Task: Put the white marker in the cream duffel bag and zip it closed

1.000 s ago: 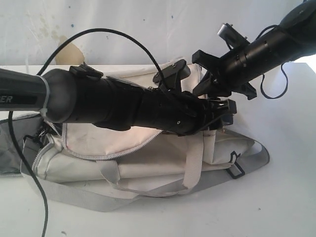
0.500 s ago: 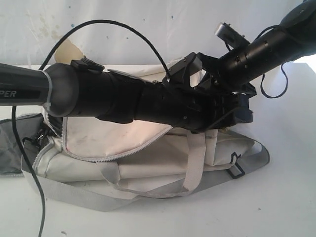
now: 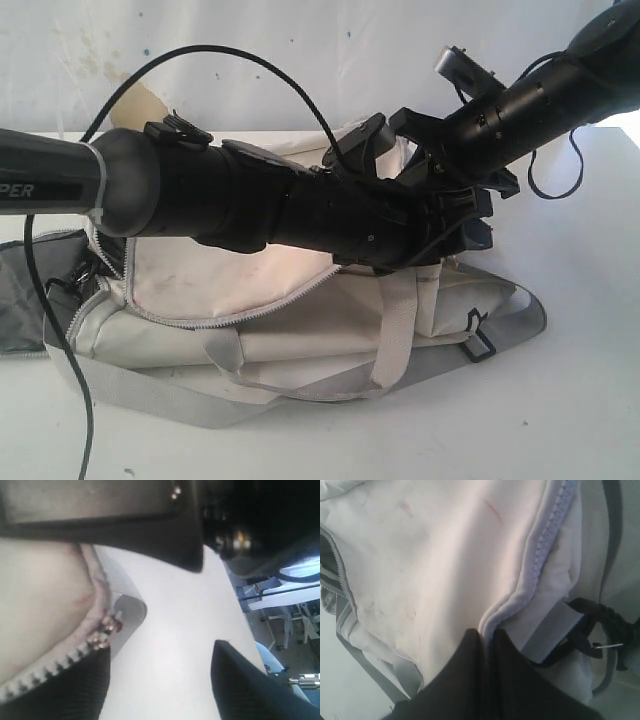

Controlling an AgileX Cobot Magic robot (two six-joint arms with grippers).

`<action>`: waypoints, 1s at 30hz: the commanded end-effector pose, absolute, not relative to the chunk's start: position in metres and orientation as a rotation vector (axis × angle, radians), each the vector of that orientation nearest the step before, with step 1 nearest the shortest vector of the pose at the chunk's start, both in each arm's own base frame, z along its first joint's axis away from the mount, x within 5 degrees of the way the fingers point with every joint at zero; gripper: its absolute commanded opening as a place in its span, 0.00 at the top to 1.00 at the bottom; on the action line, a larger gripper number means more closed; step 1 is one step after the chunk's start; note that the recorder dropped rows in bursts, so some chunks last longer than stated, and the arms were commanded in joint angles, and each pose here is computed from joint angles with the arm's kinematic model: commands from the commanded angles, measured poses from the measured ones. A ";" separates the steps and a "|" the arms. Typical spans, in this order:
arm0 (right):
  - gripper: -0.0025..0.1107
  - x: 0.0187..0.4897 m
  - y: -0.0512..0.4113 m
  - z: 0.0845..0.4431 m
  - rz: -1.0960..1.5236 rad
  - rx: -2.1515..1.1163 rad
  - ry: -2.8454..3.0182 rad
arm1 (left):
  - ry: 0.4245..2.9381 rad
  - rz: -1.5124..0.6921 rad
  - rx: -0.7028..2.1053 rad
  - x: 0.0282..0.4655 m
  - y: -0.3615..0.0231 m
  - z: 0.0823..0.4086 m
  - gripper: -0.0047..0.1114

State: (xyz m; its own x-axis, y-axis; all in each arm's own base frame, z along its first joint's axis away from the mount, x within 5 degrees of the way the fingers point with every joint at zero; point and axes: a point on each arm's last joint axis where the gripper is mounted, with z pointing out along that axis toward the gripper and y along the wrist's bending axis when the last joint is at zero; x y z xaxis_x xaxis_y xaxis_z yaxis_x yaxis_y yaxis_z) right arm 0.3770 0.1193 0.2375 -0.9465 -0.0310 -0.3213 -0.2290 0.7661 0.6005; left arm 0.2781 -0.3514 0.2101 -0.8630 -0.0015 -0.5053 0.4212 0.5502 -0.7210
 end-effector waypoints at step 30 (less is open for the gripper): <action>0.98 0.362 0.126 0.245 1.090 -0.535 2.625 | 2.243 -1.083 0.530 0.282 -0.347 0.209 0.88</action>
State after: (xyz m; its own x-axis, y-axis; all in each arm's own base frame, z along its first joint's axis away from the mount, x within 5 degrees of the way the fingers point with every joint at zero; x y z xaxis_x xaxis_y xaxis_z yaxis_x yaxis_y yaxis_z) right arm 0.3694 0.1242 0.2411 -0.9019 -0.1949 -0.3854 -0.4052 0.6907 0.5989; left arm 0.2850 -0.3462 0.2033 -0.7567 0.0793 -0.6490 0.5470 0.6204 -0.5620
